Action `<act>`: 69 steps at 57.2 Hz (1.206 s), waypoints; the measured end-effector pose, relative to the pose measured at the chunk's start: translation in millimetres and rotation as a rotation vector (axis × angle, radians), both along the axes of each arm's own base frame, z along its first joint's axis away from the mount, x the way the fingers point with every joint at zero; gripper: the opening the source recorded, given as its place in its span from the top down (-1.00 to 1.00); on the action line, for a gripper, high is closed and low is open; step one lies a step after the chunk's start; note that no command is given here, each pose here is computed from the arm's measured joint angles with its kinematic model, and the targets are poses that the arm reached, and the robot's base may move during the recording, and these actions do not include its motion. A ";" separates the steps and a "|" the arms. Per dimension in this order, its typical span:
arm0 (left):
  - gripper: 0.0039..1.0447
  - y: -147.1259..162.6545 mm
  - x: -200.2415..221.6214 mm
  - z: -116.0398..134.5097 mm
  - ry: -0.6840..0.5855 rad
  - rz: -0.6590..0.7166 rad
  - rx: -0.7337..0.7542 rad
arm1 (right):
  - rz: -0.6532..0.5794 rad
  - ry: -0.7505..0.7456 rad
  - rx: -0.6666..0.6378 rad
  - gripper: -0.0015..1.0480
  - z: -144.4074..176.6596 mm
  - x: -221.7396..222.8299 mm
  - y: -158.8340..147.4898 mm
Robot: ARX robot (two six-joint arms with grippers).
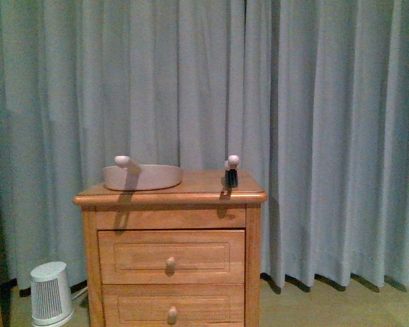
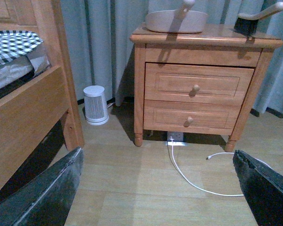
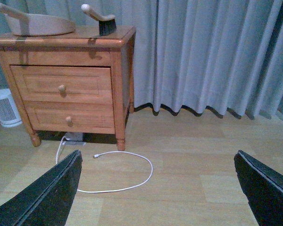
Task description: Clean up trash
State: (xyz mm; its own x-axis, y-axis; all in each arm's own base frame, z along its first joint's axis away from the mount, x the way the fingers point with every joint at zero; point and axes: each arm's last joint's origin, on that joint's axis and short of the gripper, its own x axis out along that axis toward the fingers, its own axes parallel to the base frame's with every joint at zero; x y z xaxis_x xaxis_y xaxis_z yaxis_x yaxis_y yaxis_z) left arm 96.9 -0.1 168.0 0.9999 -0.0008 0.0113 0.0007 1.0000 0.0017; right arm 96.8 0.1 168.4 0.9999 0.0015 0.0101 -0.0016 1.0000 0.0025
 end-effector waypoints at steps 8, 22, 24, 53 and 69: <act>-0.86 0.0 0.0 0.0 0.000 0.000 0.000 | 0.000 0.000 0.000 -0.86 0.0 0.0 0.0; -0.86 0.0 0.0 0.0 0.000 0.000 0.000 | 0.000 0.000 0.000 -0.86 0.0 0.0 0.0; -0.86 0.0 0.0 0.0 0.000 0.000 0.000 | 0.000 0.000 0.000 -0.86 0.0 0.0 0.0; -0.86 0.0 0.0 0.0 0.000 0.000 0.000 | 0.000 0.000 0.000 -0.86 0.0 0.0 0.0; -0.86 0.0 0.0 0.0 0.000 0.000 0.000 | 0.000 0.000 0.000 -0.86 0.0 0.0 0.0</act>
State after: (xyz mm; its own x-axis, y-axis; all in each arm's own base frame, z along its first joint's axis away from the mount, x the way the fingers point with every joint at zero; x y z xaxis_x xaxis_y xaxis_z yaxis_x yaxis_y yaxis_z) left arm 96.9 -0.1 168.0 0.9999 -0.0008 0.0113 0.0007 1.0000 0.0017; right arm 96.8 0.1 168.4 0.9999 0.0015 0.0105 -0.0016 1.0000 0.0029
